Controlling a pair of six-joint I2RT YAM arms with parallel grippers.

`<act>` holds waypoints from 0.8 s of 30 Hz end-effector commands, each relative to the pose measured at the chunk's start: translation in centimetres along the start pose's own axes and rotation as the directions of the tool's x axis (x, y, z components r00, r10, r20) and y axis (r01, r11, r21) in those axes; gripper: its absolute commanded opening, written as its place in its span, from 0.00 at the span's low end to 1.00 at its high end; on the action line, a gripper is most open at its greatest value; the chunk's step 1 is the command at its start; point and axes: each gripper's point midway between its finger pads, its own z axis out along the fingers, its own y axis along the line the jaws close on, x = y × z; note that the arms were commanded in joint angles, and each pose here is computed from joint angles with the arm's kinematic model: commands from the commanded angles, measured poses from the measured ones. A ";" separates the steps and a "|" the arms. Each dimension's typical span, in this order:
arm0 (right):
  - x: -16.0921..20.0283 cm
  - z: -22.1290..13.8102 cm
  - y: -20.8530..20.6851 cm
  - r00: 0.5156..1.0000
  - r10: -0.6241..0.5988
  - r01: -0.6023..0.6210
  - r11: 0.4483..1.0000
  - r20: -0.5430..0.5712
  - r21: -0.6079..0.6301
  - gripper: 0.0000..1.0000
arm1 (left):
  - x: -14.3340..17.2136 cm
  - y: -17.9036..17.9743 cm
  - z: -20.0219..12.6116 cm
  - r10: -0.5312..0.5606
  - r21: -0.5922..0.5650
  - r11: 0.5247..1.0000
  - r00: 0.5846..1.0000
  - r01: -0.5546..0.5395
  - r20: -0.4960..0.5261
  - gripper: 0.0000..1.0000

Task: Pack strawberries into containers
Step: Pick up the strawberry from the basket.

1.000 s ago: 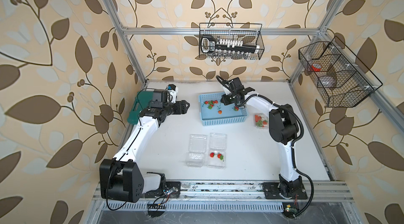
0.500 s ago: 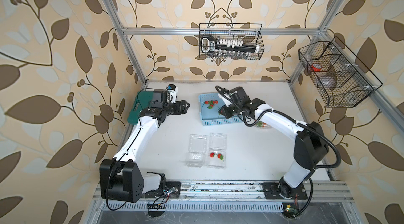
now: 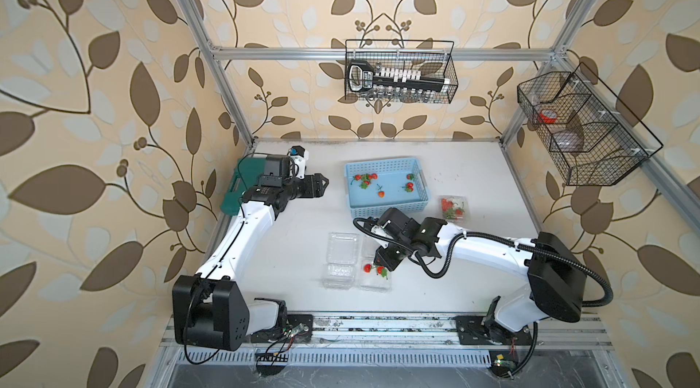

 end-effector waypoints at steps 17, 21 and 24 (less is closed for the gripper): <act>-3.7 -2.8 -2.2 0.997 0.018 -0.023 0.998 0.074 0.066 0.38 | -0.6 -0.8 -0.6 0.035 0.023 0.999 0.999 -0.036 0.030 0.80; -9.0 -5.5 -7.3 0.972 0.092 -0.120 0.985 0.216 0.121 0.39 | -0.6 -0.9 -0.6 0.035 0.025 0.999 0.999 -0.036 0.030 0.79; -12.2 -5.7 -12.4 0.952 0.153 -0.207 0.960 0.266 0.189 0.41 | -0.6 -0.9 -0.7 0.035 0.023 0.999 0.999 -0.036 0.030 0.80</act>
